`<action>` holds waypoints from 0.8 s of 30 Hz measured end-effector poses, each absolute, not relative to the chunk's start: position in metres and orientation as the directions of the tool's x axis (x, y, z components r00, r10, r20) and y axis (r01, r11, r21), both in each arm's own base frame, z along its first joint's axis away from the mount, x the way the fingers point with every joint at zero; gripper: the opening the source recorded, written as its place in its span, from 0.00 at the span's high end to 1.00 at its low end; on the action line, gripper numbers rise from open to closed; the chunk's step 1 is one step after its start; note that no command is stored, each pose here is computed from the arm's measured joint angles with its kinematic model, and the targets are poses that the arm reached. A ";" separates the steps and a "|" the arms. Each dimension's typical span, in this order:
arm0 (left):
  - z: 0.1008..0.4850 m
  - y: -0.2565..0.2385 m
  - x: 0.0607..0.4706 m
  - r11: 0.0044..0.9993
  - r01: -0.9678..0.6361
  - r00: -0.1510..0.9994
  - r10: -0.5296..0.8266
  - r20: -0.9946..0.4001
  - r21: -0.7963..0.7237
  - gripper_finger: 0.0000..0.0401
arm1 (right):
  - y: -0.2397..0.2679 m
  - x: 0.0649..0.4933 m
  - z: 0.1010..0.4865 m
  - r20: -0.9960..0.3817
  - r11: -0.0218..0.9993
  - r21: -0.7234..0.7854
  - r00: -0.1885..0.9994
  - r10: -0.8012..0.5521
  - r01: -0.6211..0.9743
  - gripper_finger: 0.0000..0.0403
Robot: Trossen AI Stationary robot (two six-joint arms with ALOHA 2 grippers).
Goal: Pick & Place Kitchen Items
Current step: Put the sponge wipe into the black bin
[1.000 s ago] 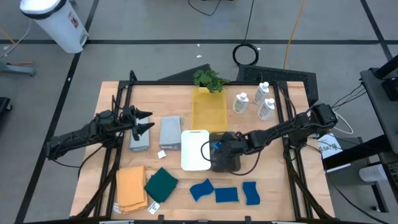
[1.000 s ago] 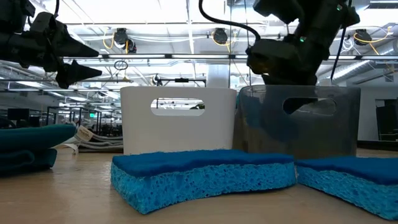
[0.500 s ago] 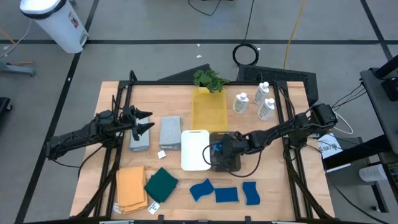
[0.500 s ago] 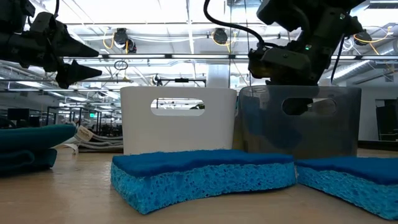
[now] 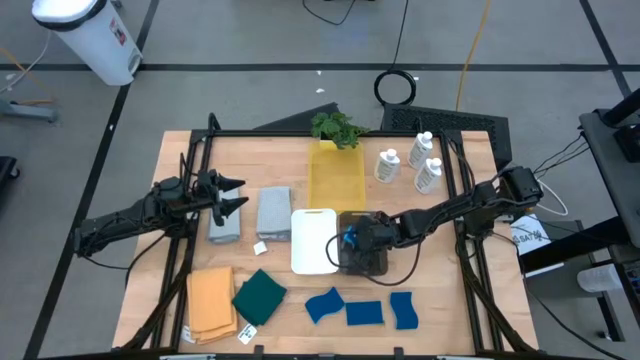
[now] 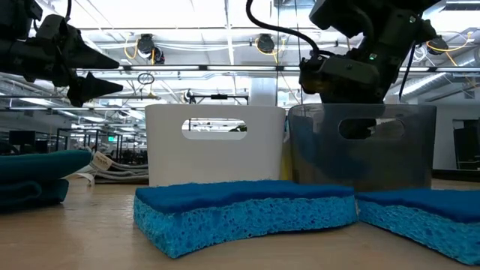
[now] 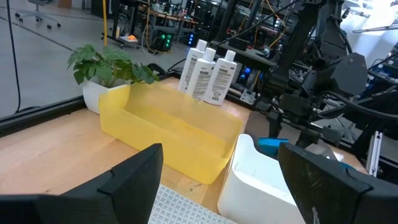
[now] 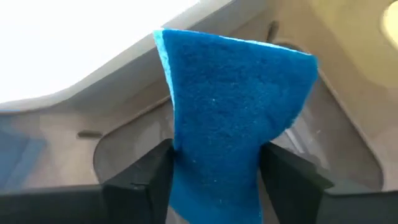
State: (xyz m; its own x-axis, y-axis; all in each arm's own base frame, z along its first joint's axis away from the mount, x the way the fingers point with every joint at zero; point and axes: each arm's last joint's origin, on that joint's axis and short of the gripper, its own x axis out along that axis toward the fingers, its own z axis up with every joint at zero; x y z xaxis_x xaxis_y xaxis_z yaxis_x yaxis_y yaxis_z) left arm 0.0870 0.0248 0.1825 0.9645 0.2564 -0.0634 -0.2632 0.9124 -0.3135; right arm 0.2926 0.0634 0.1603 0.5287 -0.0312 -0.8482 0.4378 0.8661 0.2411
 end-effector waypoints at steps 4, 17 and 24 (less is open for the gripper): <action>0.183 0.025 0.087 0.912 -0.263 0.964 0.257 -0.063 -0.314 0.19 | 0.063 0.293 0.161 -0.853 0.864 0.279 0.522 0.022 0.419 0.42; 0.183 0.025 0.087 0.912 -0.263 0.964 0.257 -0.063 -0.314 0.19 | 0.057 0.286 0.189 -0.802 0.862 0.350 0.593 0.073 0.366 0.42; 0.183 0.025 0.087 0.912 -0.263 0.964 0.257 -0.063 -0.314 0.19 | 0.058 0.285 0.192 -0.790 0.862 0.359 0.608 0.077 0.358 0.41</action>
